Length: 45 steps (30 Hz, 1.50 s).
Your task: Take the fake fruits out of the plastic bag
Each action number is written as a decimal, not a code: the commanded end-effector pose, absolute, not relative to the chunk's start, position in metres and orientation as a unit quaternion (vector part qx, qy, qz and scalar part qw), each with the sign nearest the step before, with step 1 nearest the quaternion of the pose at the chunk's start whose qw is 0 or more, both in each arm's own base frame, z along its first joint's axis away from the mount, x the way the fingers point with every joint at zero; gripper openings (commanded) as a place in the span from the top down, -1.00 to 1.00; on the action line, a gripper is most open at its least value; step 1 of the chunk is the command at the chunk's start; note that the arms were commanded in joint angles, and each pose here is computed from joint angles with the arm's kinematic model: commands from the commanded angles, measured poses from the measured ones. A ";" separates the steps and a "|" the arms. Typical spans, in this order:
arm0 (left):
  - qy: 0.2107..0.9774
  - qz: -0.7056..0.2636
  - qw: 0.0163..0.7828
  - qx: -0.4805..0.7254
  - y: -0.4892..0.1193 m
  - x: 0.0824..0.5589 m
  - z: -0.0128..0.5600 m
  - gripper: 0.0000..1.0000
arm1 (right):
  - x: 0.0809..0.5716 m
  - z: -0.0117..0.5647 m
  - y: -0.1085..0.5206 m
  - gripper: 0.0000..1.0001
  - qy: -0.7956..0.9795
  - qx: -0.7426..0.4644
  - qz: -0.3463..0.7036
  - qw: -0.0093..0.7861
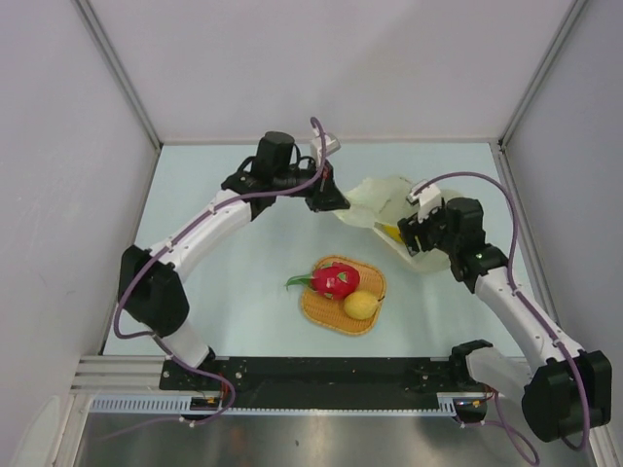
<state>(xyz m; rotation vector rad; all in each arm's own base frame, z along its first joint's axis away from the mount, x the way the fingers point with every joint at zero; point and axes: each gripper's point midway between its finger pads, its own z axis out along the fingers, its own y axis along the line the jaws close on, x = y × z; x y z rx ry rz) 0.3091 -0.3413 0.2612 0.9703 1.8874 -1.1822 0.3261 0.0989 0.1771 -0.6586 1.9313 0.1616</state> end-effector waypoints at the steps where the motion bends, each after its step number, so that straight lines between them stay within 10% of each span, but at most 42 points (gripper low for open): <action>1: 0.653 -0.541 0.361 0.388 -0.370 0.307 0.325 0.99 | 0.305 0.174 0.116 -0.50 0.803 -0.327 0.083 0.491; 20: 0.572 -0.594 0.398 0.401 -0.398 0.322 0.392 0.99 | 0.376 0.268 0.004 -0.25 0.769 -0.087 -0.044 0.632; 34: 0.608 -0.570 0.387 0.394 -0.396 0.317 0.367 0.99 | 0.308 0.237 0.120 -0.29 0.748 -0.350 0.082 0.558; 39: 0.614 -0.567 0.385 0.391 -0.395 0.319 0.362 0.99 | 0.287 0.220 0.138 0.11 0.737 -0.418 0.102 0.522; 42: 0.616 -0.566 0.385 0.391 -0.395 0.318 0.361 0.99 | 0.285 0.212 0.144 0.94 0.733 -0.438 0.110 0.508; 45: 0.616 -0.562 0.386 0.393 -0.394 0.318 0.361 0.99 | 0.282 0.209 0.144 1.00 0.730 -0.455 0.097 0.501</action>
